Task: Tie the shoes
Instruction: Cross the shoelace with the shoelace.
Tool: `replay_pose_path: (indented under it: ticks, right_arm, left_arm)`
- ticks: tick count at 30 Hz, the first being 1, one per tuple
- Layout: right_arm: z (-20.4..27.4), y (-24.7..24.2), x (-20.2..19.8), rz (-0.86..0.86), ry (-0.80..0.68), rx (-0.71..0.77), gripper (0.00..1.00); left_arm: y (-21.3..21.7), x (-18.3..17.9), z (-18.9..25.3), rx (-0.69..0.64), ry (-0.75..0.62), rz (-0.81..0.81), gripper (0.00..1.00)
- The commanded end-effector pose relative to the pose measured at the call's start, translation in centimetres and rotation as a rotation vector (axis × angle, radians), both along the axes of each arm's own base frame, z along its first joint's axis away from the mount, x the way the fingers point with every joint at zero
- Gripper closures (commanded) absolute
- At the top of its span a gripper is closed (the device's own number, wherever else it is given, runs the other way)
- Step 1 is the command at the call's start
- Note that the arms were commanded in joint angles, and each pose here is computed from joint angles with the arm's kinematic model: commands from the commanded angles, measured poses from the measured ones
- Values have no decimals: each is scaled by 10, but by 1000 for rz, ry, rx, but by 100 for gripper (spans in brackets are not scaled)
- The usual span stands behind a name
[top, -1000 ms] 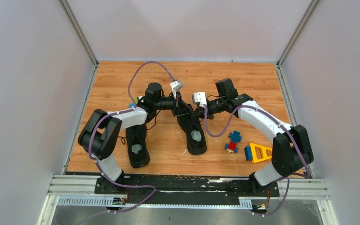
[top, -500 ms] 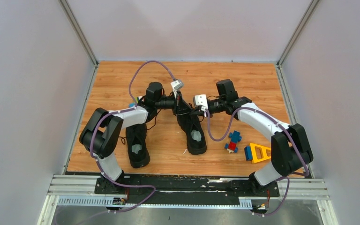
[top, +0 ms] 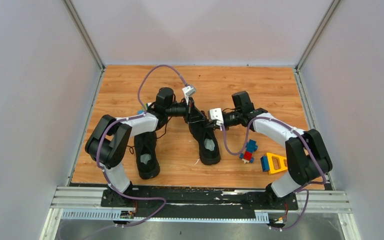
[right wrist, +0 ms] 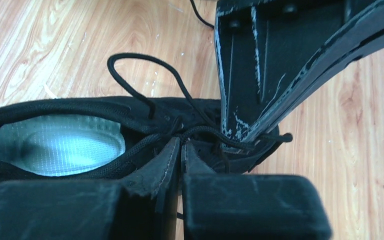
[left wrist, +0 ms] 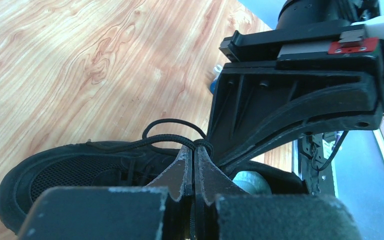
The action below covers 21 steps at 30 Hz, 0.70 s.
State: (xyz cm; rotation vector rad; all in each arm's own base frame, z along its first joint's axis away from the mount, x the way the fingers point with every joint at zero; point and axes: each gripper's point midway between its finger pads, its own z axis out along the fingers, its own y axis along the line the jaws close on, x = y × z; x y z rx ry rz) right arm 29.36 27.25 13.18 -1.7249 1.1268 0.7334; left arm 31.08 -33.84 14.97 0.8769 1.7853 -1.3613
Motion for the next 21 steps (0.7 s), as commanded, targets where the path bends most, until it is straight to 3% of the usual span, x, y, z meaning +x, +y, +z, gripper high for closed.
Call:
replay_pose_path:
  ticks: [1, 6, 12, 16, 21]
  right_arm:
    - [-4, -3, 5, 13, -32, 15, 95]
    - [-17, -16, 10, -46, -45, -50, 92]
    - [2, -41, 6, -95, -26, -87, 58]
    - [16, -50, 4, -145, -24, -95, 51]
    - [-15, -66, -1, -169, 22, -200, 50]
  left_arm:
    - [-4, 9, 20, -29, -67, -14, 100]
    - [-3, 10, 20, -24, -72, -17, 100]
    - [-2, 9, 15, -9, -94, -25, 100]
    - [-1, 7, 13, -6, -90, -29, 100]
    - [-1, 7, 13, -6, -90, -27, 100]
